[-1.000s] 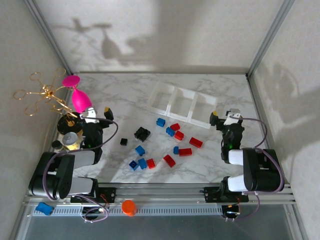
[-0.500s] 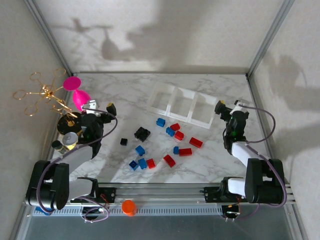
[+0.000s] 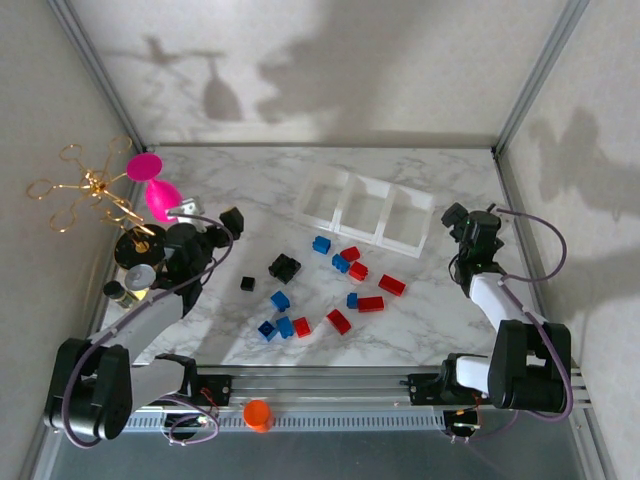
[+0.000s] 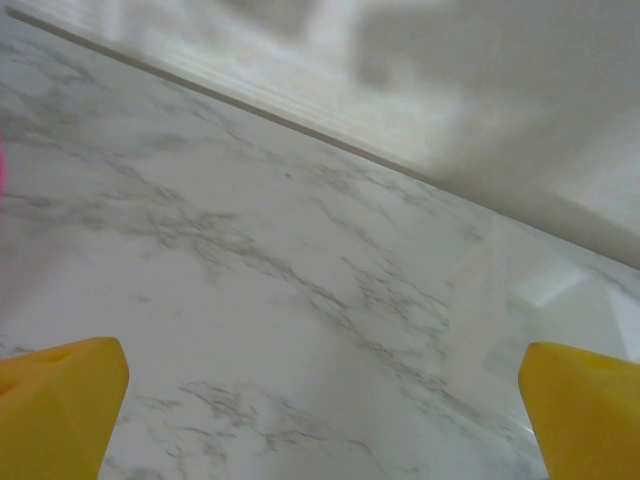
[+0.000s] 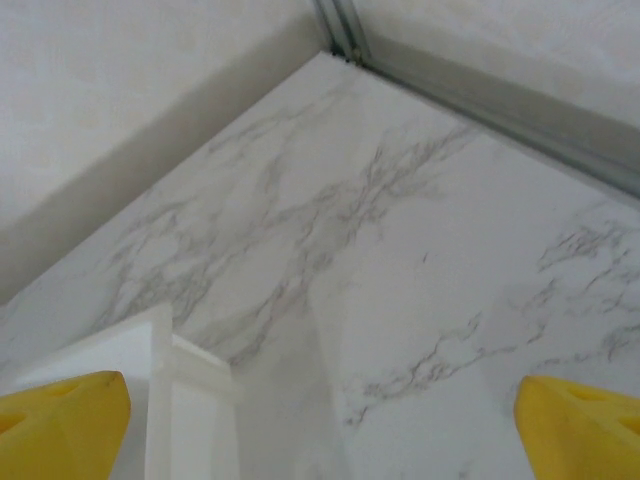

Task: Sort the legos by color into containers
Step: Pick up the lego from the center of the table.

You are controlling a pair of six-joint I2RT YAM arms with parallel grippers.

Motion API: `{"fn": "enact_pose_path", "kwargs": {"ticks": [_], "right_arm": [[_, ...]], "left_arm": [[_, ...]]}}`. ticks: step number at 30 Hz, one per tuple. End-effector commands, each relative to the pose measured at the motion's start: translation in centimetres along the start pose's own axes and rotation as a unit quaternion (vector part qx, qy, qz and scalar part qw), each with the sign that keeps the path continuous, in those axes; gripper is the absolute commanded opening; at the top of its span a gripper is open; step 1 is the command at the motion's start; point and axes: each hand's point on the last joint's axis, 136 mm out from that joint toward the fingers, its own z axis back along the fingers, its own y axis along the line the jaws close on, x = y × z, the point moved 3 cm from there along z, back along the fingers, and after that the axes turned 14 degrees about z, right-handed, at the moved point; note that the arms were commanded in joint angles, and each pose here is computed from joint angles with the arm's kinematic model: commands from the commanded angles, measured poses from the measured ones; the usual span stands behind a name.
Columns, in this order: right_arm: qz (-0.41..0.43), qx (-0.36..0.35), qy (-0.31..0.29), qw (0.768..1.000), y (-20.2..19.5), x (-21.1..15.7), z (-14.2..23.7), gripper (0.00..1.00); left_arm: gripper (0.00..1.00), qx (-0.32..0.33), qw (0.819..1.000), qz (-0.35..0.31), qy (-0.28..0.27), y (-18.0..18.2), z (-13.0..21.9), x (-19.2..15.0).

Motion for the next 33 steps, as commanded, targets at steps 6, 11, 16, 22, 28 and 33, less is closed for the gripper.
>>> {"fn": "enact_pose_path", "kwargs": {"ticks": [6,11,16,22,28,33], "right_arm": [[0.032,0.090,0.080,0.992,4.6,-1.9,1.4,0.99],[0.085,0.157,0.134,0.975,9.0,-4.2,3.4,0.99],[0.153,0.213,0.183,0.947,13.8,-7.0,6.8,0.99],[0.205,0.290,0.230,0.906,18.8,-11.2,11.5,0.99],[0.291,0.358,0.247,0.852,24.1,-15.4,15.3,0.97],[0.356,0.380,0.257,0.814,27.3,-18.8,16.3,0.92]], "left_arm": [[0.99,-0.022,0.997,0.015,0.066,-2.6,1.9,-4.4],[0.99,-0.035,0.996,0.005,0.085,-4.7,2.9,-6.4],[1.00,-0.034,0.994,0.010,0.100,-5.3,4.5,-7.9],[1.00,-0.023,0.994,0.050,0.098,-4.3,6.7,-7.7],[0.99,-0.011,0.993,0.067,0.097,-3.4,8.4,-7.1],[1.00,-0.001,0.992,0.077,0.104,-2.8,9.2,-7.2]]}}
